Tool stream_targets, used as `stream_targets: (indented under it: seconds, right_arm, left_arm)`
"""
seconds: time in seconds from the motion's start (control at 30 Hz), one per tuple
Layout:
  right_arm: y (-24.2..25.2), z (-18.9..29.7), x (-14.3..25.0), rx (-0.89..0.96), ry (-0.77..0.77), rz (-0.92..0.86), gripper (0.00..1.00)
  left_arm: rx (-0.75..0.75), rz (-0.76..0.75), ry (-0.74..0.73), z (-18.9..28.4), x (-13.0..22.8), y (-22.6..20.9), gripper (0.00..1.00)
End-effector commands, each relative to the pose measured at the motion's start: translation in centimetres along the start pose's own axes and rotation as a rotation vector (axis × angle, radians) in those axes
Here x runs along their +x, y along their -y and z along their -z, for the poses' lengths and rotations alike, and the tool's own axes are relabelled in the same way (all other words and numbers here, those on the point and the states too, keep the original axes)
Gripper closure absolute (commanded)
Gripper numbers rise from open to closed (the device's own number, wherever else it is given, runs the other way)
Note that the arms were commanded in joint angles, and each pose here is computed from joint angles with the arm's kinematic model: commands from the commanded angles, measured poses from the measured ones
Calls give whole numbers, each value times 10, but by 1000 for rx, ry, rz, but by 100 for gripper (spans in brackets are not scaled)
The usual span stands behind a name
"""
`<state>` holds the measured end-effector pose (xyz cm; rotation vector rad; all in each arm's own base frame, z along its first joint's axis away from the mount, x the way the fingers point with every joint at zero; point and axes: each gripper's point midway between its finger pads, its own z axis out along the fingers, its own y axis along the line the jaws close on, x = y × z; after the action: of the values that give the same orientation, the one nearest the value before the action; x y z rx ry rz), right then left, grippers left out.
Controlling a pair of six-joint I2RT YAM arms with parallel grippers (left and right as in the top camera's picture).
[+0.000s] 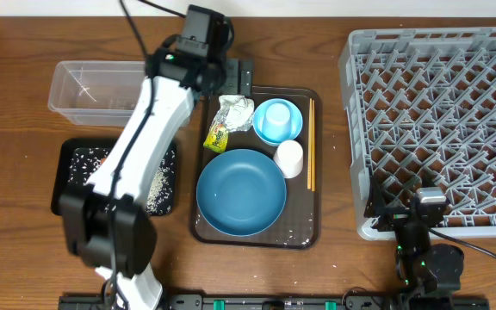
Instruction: Sort waste into correct bins and load items into the dishwasher rack
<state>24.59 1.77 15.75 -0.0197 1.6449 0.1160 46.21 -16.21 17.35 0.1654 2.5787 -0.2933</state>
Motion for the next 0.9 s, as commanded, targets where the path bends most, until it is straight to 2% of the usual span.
stream_targets:
  seconds: [0.0, 0.2, 0.3, 0.5, 0.87]
  right_arm:
    - [-1, 0, 1, -3, -2, -10, 1]
    - [-1, 0, 1, -3, -2, -10, 1]
    - [-1, 0, 1, -3, -2, -10, 1]
    - [-1, 0, 1, -3, -2, -10, 1]
    - [-1, 0, 1, -3, -2, -10, 1]
  left_arm:
    - [-2, -65, -38, -24, 6, -3, 1]
    - [-9, -66, -132, -55, 29, -7, 13]
    - [-4, -75, -150, -62, 35, -2, 24]
    - [-17, -121, -155, -73, 39, 3, 37]
    - [-45, -137, -213, -89, 59, 4, 80]
